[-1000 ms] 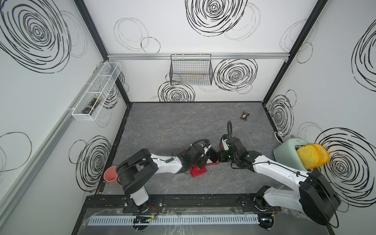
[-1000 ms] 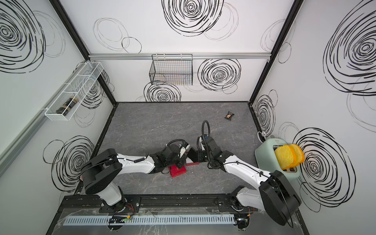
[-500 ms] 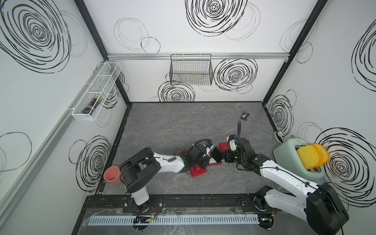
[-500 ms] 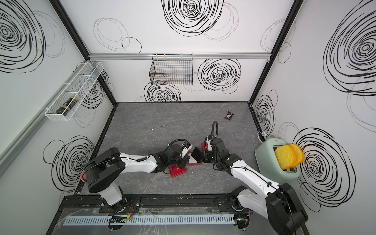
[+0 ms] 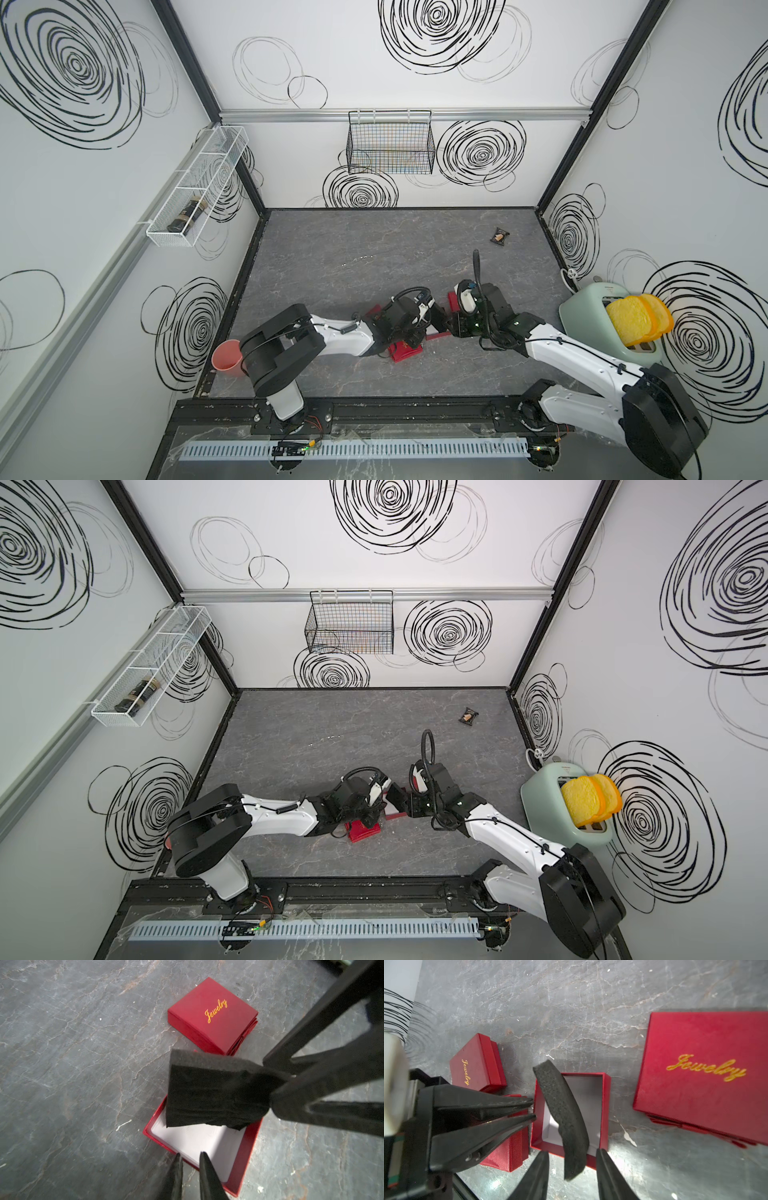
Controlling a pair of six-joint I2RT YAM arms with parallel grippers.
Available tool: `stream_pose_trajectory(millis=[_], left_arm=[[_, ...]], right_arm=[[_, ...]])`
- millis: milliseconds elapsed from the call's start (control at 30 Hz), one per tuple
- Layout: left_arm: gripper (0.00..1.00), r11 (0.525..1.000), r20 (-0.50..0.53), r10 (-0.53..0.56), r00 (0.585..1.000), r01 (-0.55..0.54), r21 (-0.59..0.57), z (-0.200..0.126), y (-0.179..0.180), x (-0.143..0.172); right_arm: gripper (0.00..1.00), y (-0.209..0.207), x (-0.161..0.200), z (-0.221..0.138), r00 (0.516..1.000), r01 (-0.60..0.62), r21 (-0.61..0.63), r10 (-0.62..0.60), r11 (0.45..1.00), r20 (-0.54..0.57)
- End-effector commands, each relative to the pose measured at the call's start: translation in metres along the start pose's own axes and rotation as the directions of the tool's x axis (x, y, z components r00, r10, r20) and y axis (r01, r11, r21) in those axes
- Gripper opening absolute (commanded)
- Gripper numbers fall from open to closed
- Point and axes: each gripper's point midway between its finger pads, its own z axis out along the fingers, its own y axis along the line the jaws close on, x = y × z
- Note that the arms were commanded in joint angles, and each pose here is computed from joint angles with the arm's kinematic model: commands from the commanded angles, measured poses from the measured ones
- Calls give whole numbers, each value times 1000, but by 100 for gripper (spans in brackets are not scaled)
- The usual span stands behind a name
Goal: Take the necklace out of the lift-off lid jewelry box
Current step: Place the inner lining in the jewelry box.
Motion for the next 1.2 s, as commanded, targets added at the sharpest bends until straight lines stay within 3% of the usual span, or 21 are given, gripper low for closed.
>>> stream_pose_trajectory(millis=[0,267,567,633,733,933,1167], left_arm=[[20,1000,27,-7,1000,7,21,-2,-6,-4],[20,1000,32,-11,999,10,19,-1,-5,-4],[20,999,41,-23,999,21,37,-1,-7,-4],[20,999,44,-25,999,24,42,-1,-8,-4],[20,998,48,-32,998,29,48,-2,-8,-4],[19,997,70,-62,996,58,60,-6,-6,-8],[19,993,99,-99,990,91,79,-16,-7,-17]], right_arm=[[46,-1,-12,-5,998,63,63,-64,996,0],[47,3,-36,3,988,153,95,-151,984,-27],[43,7,-24,24,980,164,35,-159,986,-118],[40,4,-21,26,980,160,42,-153,986,-129],[26,3,-20,25,982,142,34,-136,989,-132],[9,6,-29,9,999,8,-55,-11,998,-47],[6,2,-33,-5,991,-127,-112,131,986,36]])
